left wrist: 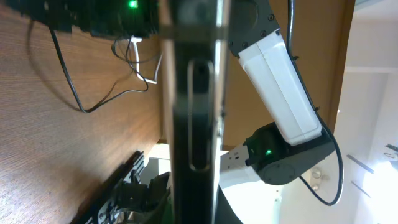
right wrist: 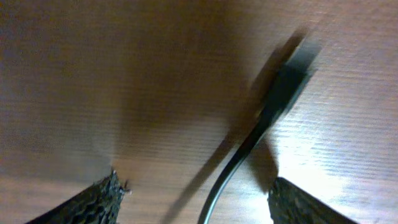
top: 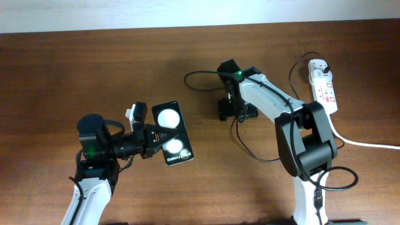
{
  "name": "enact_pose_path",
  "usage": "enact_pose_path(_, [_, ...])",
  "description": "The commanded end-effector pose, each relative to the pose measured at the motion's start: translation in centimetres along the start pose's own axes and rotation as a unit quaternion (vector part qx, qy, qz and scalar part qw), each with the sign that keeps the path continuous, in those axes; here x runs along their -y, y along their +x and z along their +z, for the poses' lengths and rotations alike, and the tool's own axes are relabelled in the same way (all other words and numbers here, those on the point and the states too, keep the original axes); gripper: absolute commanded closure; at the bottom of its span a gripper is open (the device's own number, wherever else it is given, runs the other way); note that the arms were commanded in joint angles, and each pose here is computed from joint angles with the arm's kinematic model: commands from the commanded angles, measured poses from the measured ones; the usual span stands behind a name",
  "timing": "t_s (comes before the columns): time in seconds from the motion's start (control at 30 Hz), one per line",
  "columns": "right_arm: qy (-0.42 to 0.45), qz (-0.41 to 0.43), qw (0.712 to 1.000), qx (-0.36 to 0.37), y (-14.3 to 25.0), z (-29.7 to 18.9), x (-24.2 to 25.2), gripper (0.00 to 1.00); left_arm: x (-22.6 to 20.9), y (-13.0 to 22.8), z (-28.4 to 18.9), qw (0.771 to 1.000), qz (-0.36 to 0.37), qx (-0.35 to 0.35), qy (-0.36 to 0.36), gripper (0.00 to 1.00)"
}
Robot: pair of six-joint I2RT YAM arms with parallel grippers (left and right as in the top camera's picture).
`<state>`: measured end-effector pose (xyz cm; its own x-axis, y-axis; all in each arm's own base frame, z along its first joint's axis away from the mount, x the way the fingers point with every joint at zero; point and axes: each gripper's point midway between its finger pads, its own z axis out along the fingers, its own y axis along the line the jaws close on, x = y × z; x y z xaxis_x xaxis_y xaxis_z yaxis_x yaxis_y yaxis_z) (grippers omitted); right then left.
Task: Plug charger to phone and switch on socket
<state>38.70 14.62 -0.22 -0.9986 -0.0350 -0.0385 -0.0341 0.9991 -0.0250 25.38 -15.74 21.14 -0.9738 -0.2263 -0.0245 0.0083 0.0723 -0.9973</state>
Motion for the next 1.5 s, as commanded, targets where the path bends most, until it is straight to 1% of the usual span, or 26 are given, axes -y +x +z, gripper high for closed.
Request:
enact_pose_path(0.0, [0.066, 0.065, 0.996, -0.005, -0.1, 3.6, 4.2, 0.18, 1.1, 0.0, -0.1, 1.000, 0.030, -0.005, 0.007, 1.00])
enact_pose_path(0.03, [0.056, 0.099, 0.994, -0.003, -0.4, 3.7, 4.4, 0.22, 1.1, 0.0, -0.1, 1.000, 0.030, -0.005, 0.007, 1.00])
enact_pose_path(0.07, [0.048, 0.100, 0.994, -0.006, -0.2, 3.7, 4.1, 0.27, 1.1, 0.0, -0.1, 1.000, 0.030, -0.005, 0.007, 1.00])
enact_pose_path(0.13, [0.033, 0.094, 0.995, -0.021, 0.5, 3.7, 3.1, 0.48, 1.1, 0.0, -0.1, 1.000, 0.030, -0.005, 0.007, 1.00])
enact_pose_path(0.17, [0.032, 0.092, 0.995, -0.026, 0.7, 3.7, 2.9, 0.54, 1.1, 0.0, -0.1, 1.000, 0.030, -0.005, 0.007, 1.00])
enact_pose_path(0.2, [0.034, 0.091, 0.995, -0.029, 0.9, 3.8, 2.9, 0.55, 1.1, 0.0, -0.1, 1.000, 0.030, -0.005, 0.007, 1.00])
enact_pose_path(0.27, [0.036, 0.091, 0.995, -0.035, 1.2, 3.7, 3.0, 0.64, 1.1, 0.0, -0.1, 1.000, 0.030, -0.005, 0.007, 1.00])
enact_pose_path(0.43, [0.050, 0.089, 0.993, -0.058, 2.9, 4.6, 3.7, 0.81, 1.1, 0.0, -0.1, 1.000, 0.030, -0.005, 0.007, 1.00])
enact_pose_path(0.53, [0.050, 0.089, 0.994, -0.049, 2.7, 5.0, 3.7, 0.96, 1.1, 0.0, -0.1, 1.000, 0.030, -0.005, 0.007, 1.00])
enact_pose_path(0.63, [0.041, 0.086, 0.995, -0.041, 2.3, 5.0, 3.4, 0.96, 1.1, 0.0, -0.1, 0.999, 0.031, -0.005, 0.007, 1.00])
enact_pose_path(0.7, [-0.037, 0.031, 0.997, -0.061, 2.5, 4.4, 1.0, 0.96, 1.1, 0.0, -0.1, 1.000, 0.031, -0.004, 0.007, 1.00])
enact_pose_path(0.73, [-0.099, 0.000, 0.993, -0.065, 2.5, 2.7, -0.7, 0.96, 1.1, 0.0, -0.1, 0.999, 0.031, -0.004, 0.007, 1.00])
enact_pose_path(0.8, [-0.181, -0.041, 0.982, -0.046, 2.4, -2.1, -2.2, 0.96, 1.2, 0.0, -0.1, 0.999, 0.051, -0.005, 0.007, 1.00])
enact_pose_path(0.87, [-0.269, -0.093, 0.958, -0.012, 3.4, -8.9, -3.4, 0.96, 1.2, 0.0, -0.1, 0.997, 0.082, -0.005, 0.008, 1.00])
enact_pose_path(0.9, [-0.290, -0.115, 0.950, 0.007, 4.6, -12.6, -3.2, 0.96, 1.2, 0.0, -0.1, 0.995, 0.099, -0.004, 0.008, 1.00])
enact_pose_path(0.93, [-0.299, -0.128, 0.946, 0.014, 5.6, -14.4, -3.2, 0.96, 1.4, -0.1, -0.1, 0.994, 0.110, -0.003, 0.010, 1.00])
enact_pose_path(1.0, [-0.343, -0.175, 0.922, 0.037, 8.5, -19.2, -3.7, 0.96, 2.2, -0.3, -0.1, 0.989, 0.148, 0.000, 0.017, 1.00])
enact_pose_path(1.07, [-0.352, -0.181, 0.917, 0.049, 10.6, -21.6, -3.5, 0.96, 2.9, -0.4, -0.2, 0.984, 0.178, 0.003, 0.021, 1.00])
enact_pose_path(1.13, [-0.366, -0.190, 0.908, 0.076, 14.5, -24.3, -2.9, 0.96, 3.0, -0.7, -0.2, 0.982, 0.187, 0.011, 0.021, 1.00])
enact_pose_path(1.2, [-0.375, -0.200, 0.899, 0.103, 17.3, -25.3, -2.5, 0.96, 2.9, -1.3, -0.2, 0.982, 0.186, 0.026, 0.015, 1.00])
enact_pose_path(1.27, [-0.388, -0.186, 0.896, 0.112, 21.2, -24.2, -2.0, 0.96, 2.7, -2.8, 0.4, 0.983, 0.168, 0.074, -0.002, 1.00])
enact_pose_path(1.33, [-0.411, -0.168, 0.889, 0.114, 22.4, -23.0, -2.6, 0.96, 2.5, -3.5, 1.7, 0.981, 0.165, 0.104, -0.016, 1.00])
enact_pose_path(1.37, [-0.434, -0.184, 0.875, 0.115, 23.3, -22.8, -3.7, 0.96, 2.6, -3.7, 2.3, 0.982, 0.150, 0.116, -0.017, 1.00])
enact_pose_path(1.4, [-0.442, -0.198, 0.867, 0.117, 23.7, -22.8, -4.6, 0.96, 3.4, -3.7, 2.6, 0.979, 0.163, 0.120, -0.006, 1.00])
enact_pose_path(1.43, [-0.450, -0.239, 0.850, 0.131, 24.0, -23.5, -6.3, 0.96, 4.7, -3.7, 2.5, 0.974, 0.187, 0.124, 0.012, 1.00])
enact_pose_path(1.47, [-0.445, -0.247, 0.849, 0.139, 23.9, -23.6, -7.3, 0.96, 5.5, -3.8, 2.5, 0.973, 0.193, 0.128, 0.023, 1.00])
